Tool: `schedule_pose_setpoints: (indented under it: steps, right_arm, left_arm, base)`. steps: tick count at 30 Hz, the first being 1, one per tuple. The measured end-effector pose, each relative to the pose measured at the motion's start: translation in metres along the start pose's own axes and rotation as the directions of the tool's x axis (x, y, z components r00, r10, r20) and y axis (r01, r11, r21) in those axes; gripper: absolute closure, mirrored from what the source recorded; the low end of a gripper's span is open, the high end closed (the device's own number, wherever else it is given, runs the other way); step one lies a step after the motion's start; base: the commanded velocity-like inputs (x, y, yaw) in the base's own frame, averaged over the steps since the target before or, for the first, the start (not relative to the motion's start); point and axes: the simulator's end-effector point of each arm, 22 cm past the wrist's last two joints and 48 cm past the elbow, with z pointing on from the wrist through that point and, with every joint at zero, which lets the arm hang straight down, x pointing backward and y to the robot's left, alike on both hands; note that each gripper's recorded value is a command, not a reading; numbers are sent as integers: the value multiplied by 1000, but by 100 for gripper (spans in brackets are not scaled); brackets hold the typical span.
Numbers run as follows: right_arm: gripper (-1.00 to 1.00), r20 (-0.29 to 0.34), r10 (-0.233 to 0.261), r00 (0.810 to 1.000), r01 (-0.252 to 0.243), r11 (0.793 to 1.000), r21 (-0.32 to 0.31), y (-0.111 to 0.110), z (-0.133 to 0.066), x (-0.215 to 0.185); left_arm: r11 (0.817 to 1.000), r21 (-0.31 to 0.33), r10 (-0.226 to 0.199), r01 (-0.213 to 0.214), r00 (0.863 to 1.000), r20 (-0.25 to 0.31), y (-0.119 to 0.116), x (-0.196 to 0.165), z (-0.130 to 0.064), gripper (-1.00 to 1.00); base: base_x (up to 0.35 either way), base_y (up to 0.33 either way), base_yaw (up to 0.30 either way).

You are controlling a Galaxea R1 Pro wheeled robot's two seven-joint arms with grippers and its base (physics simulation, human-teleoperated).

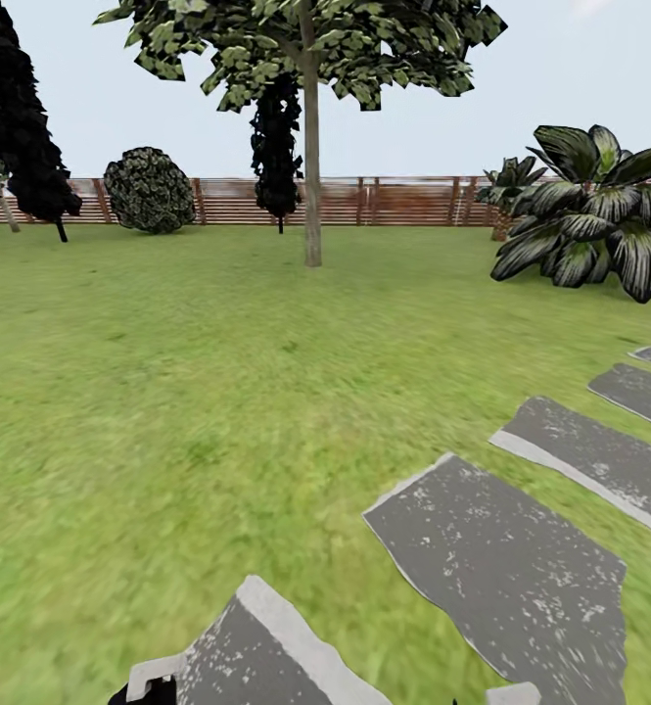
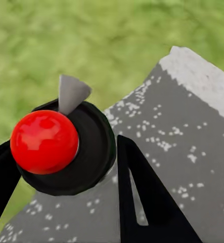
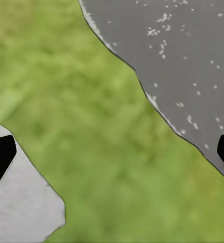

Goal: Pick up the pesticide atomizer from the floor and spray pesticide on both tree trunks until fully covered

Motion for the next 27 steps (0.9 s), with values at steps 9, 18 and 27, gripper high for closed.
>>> schedule_pose_setpoints:
  steps: [9,18,27]
  right_arm:
    - [-100,0,1,1000,-1,1000,1,-1,0,0]
    - [-100,0,0,1000,0,1000,1,-1,0,0]
    - [-100,0,0,1000,0,1000,1,0,0,0]
  left_arm:
    - [1000,-1,0,0,1000,0,0,0,0,100]
    - [1000,-3,1,-1,1000,0,1,0,0,100]
    - [1000,-3,1,-1,1000,1,1,0,0,100]
  base:
    - [339,0,0]
    - [339,0,0]
    - [339,0,0]
